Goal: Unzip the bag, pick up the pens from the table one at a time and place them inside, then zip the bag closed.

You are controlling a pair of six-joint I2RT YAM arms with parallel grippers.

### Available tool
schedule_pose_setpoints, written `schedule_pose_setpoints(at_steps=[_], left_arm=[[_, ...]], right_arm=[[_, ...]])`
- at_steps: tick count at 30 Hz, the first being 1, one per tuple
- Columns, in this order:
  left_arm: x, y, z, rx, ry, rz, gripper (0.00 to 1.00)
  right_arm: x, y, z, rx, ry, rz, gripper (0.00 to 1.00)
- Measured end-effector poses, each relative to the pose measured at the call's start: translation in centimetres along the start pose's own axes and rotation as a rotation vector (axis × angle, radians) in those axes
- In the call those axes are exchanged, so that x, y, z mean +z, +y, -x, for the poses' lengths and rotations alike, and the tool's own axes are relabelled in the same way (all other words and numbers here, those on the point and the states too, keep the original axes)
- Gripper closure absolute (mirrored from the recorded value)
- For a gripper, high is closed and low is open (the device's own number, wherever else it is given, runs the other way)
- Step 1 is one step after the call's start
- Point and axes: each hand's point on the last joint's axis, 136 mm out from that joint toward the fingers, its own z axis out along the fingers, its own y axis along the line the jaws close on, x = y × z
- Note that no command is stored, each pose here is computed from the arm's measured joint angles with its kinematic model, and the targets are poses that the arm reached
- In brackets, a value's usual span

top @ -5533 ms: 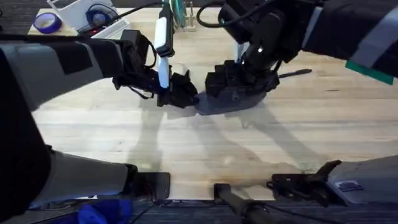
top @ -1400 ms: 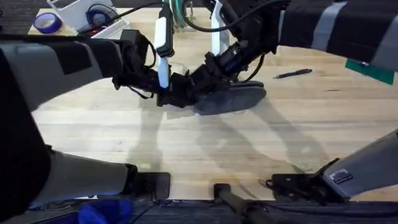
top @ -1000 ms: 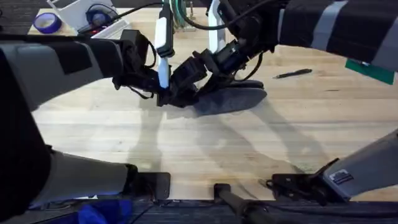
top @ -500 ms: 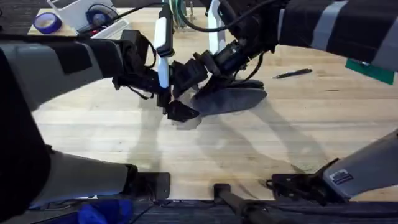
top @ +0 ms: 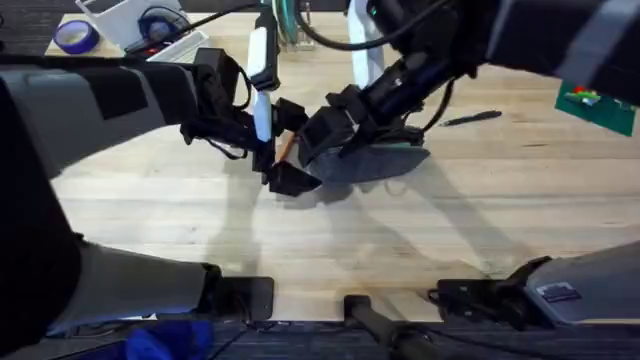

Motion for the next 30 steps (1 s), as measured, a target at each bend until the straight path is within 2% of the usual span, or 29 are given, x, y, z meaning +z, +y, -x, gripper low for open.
schedule_pose_setpoints(at_steps=[10, 14, 23, 27, 30], left_arm=[[-1.2, -0.1, 2.1, -0.036, -0.009, -0.028, 0.005], [-2.2, -0.7, 3.3, -0.024, -0.011, -0.017, 0.006], [-6.7, -2.8, 6.1, 0.047, -0.001, 0.130, 0.004], [-8.8, -3.2, 6.9, 0.025, -0.004, 0.226, 0.005], [-10.1, -3.4, 7.2, -0.020, 0.009, 0.302, 0.005]], right_arm=[[-3.8, 1.0, -1.0, -0.065, -0.088, -0.119, 0.005], [-4.8, 0.9, -1.7, -0.068, -0.096, -0.165, 0.004], [-5.8, -0.4, -3.1, -0.046, -0.072, -0.268, 0.004], [-6.5, -0.9, -3.4, -0.049, -0.084, -0.317, 0.004], [-7.2, -1.2, -3.4, -0.057, -0.103, -0.359, 0.004]])
